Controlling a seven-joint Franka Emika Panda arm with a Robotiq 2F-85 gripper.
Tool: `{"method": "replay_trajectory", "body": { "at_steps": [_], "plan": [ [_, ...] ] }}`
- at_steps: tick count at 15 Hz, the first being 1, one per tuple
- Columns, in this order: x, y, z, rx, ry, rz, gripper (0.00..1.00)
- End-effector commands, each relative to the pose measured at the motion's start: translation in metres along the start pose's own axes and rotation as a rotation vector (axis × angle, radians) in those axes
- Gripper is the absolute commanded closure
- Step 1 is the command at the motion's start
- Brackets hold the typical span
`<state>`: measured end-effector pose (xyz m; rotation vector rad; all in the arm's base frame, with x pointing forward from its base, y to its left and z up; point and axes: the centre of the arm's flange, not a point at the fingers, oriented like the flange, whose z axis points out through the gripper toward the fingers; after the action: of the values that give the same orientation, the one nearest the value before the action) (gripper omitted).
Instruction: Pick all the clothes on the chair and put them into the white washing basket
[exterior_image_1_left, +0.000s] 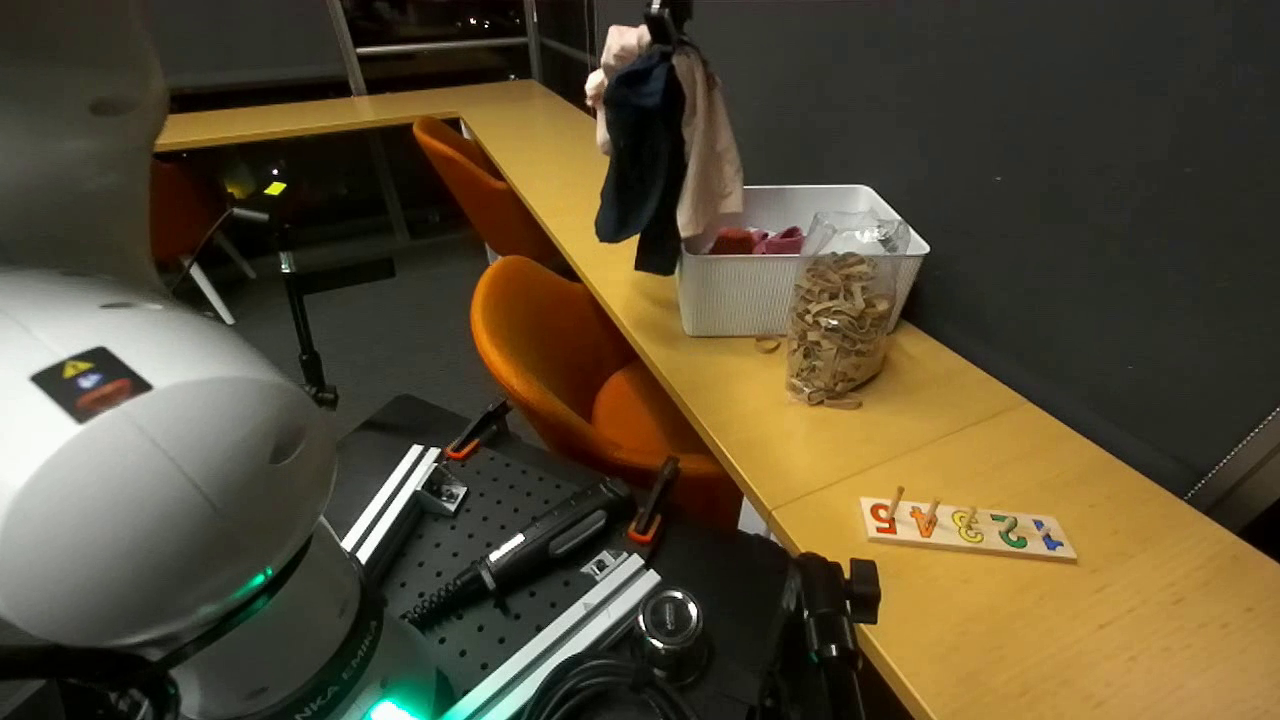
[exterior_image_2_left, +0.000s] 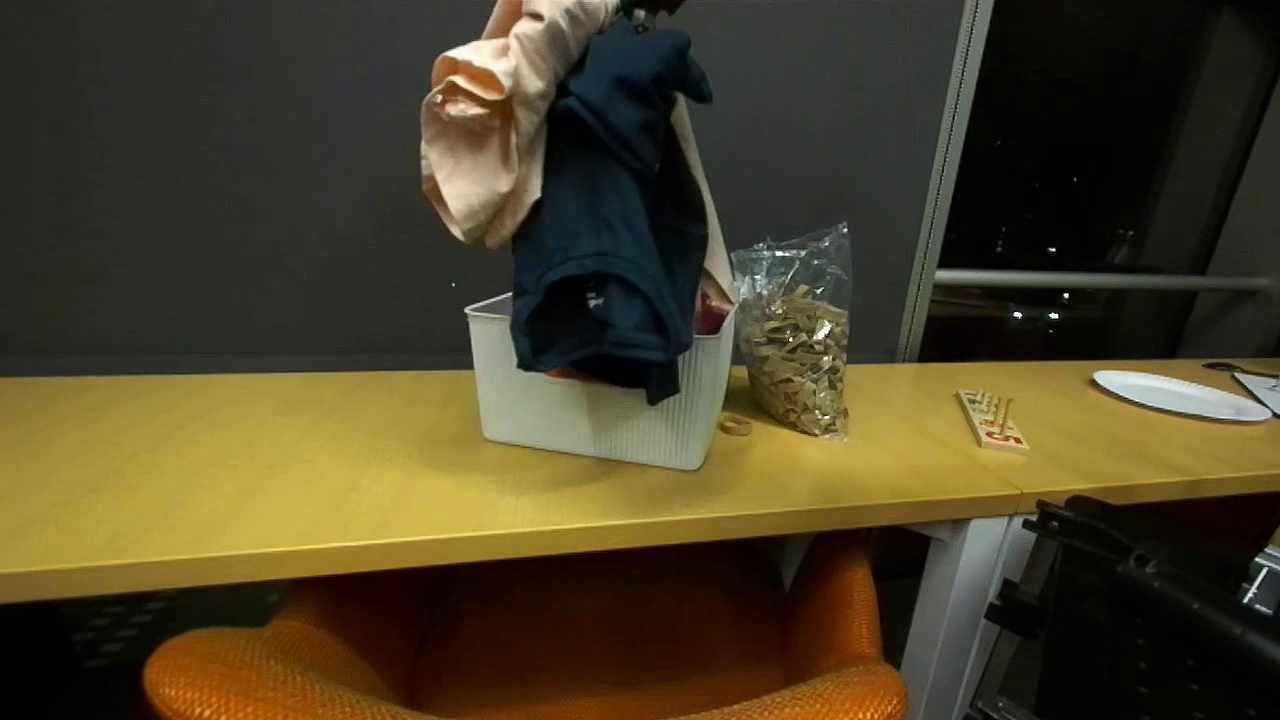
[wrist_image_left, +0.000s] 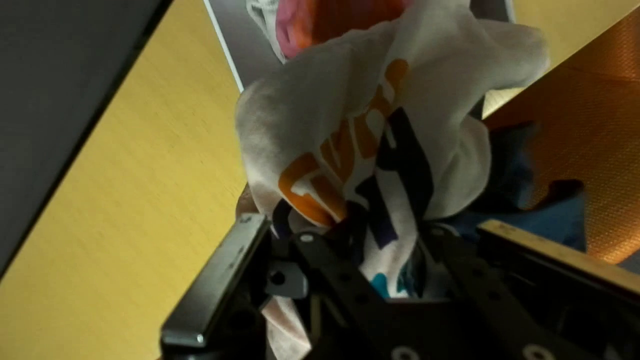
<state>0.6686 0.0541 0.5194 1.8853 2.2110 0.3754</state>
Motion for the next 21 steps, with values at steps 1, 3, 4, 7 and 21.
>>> {"method": "replay_trajectory", "body": {
  "at_steps": [1, 3, 4, 7, 21],
  "plan": [
    [-0.059, 0.03, 0.002, -0.039, -0.063, 0.134, 0.97],
    [-0.091, 0.039, 0.009, -0.059, -0.087, 0.219, 0.97],
    [-0.107, 0.041, 0.014, -0.065, -0.094, 0.255, 0.97],
    [-0.139, 0.052, 0.064, -0.057, -0.12, 0.333, 0.97],
    [-0.074, 0.02, 0.253, -0.026, -0.166, 0.362, 0.97]
  ]
}}
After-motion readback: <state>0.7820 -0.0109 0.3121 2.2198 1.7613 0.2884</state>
